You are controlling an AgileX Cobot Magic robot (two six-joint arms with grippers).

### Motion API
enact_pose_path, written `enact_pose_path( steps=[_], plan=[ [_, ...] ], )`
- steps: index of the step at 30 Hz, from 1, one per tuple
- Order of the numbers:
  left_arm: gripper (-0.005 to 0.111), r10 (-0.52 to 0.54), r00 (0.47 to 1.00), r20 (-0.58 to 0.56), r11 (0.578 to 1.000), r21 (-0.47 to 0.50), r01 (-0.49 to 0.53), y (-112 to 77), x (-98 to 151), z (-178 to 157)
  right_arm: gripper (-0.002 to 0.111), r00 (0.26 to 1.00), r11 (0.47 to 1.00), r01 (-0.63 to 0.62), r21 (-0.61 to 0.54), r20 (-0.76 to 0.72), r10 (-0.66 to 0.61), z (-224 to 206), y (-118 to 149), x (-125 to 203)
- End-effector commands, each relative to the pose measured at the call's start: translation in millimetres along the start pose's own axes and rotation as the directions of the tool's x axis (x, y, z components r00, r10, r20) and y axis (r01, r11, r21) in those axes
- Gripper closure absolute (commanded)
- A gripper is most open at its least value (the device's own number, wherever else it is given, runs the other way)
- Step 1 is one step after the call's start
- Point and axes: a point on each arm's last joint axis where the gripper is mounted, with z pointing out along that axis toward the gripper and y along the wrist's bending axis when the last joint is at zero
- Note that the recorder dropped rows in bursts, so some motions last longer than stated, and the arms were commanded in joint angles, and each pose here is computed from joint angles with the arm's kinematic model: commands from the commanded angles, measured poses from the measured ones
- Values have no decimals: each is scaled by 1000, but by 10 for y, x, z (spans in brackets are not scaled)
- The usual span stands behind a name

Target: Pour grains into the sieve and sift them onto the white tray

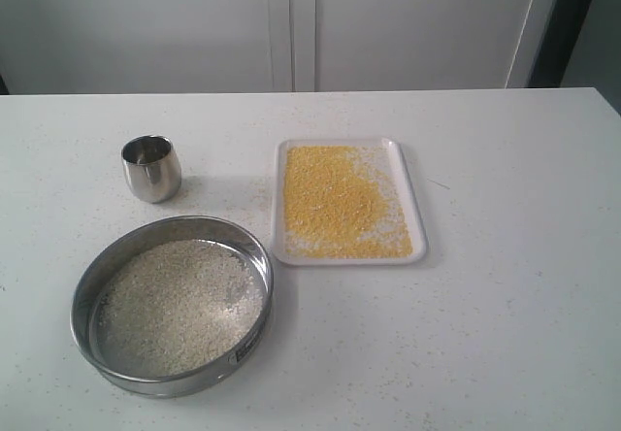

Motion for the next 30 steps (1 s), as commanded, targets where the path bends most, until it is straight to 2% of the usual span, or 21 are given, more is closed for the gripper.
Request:
enact_pose_path(
  steps=[1, 30],
  plan=[
    [107, 1, 1000, 2, 1000, 9, -1, -5, 12, 3, 108, 1000, 1000, 8, 11, 14, -8, 2, -5, 1],
    [107, 1, 1000, 4, 1000, 8, -1, -5, 10, 3, 108, 1000, 1000, -9, 10, 14, 9, 2, -5, 1]
  ],
)
